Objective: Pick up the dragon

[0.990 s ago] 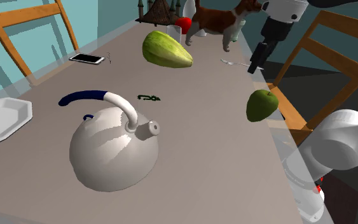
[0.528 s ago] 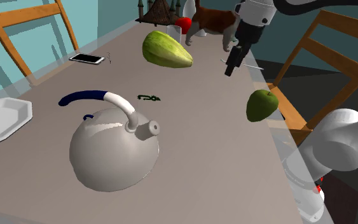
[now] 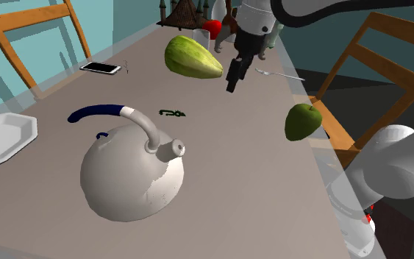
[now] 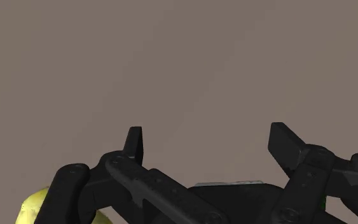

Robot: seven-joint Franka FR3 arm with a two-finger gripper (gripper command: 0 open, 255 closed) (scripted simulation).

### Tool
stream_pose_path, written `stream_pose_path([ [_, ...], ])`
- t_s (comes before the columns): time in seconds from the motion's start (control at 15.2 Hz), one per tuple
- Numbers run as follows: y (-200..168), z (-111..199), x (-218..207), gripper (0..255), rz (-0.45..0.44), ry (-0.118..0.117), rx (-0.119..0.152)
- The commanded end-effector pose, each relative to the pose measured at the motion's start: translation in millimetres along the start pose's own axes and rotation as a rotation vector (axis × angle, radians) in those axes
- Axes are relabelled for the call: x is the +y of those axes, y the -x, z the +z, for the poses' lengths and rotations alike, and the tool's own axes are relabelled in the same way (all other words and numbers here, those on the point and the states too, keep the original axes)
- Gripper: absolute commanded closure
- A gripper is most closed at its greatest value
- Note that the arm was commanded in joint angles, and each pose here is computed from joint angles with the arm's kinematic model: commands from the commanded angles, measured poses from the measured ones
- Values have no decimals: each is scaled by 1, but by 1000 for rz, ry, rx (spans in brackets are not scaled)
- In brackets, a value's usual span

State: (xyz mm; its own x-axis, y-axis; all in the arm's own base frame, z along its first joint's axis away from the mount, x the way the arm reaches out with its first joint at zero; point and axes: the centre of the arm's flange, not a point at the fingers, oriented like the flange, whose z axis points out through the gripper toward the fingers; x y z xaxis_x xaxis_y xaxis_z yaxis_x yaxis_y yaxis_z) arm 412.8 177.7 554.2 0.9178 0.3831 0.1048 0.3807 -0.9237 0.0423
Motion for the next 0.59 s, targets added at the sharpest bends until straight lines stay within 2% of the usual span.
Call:
stream_pose_path([
  [0.0, -17, 6, -16, 0, -36, 2, 7],
  [0.53, -87, 27, -90, 0, -177, 12, 34],
])
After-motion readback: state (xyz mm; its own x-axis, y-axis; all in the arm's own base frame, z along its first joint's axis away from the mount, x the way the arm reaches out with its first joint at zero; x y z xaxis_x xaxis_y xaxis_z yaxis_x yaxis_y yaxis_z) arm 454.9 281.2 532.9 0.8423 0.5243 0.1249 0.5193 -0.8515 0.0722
